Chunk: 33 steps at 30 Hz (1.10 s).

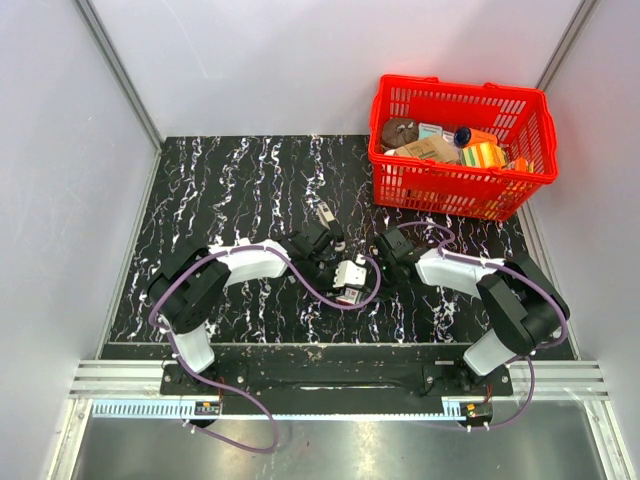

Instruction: Unload the staples from the stapler

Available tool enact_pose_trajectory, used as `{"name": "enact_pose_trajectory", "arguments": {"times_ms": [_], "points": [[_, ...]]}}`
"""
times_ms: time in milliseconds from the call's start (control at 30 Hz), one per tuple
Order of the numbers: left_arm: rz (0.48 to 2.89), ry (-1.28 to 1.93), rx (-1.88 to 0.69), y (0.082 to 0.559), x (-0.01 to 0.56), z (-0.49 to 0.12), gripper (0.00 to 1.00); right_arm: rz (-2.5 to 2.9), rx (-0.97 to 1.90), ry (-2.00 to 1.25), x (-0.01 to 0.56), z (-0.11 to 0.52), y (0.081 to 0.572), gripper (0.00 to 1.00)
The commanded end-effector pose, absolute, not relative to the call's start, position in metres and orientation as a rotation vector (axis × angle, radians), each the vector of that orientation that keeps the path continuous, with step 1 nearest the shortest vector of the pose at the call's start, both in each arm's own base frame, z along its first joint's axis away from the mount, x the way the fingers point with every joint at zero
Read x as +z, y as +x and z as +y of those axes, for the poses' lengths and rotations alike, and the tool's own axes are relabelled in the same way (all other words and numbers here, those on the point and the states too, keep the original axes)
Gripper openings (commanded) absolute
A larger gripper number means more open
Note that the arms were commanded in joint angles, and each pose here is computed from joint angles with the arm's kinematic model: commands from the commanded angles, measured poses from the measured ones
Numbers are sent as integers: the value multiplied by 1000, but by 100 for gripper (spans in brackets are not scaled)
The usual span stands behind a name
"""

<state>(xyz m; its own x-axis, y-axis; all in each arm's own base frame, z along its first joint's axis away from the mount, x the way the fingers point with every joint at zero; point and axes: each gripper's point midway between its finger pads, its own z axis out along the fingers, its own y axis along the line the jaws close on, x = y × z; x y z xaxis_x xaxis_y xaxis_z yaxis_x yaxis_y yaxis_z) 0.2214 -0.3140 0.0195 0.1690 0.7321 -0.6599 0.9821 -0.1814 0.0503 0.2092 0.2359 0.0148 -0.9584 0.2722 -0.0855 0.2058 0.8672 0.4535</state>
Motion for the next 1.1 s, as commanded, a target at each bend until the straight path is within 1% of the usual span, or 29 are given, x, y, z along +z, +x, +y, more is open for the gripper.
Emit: {"name": "enact_pose_trajectory", "arguments": {"times_ms": [0,267,600,1067], "points": [[1575,2010,-668,220,20,-310,47,2859,685,333,26,235,213,7],[1579,2018,-631,221,19,-304,45,2868,630,313,24,225,207,6],[1577,2006,-626,222,24,-305,46,2909,569,297,11,213,195,5],[1583,2004,-620,223,25,-306,48,2925,486,286,9,194,187,5]]}}
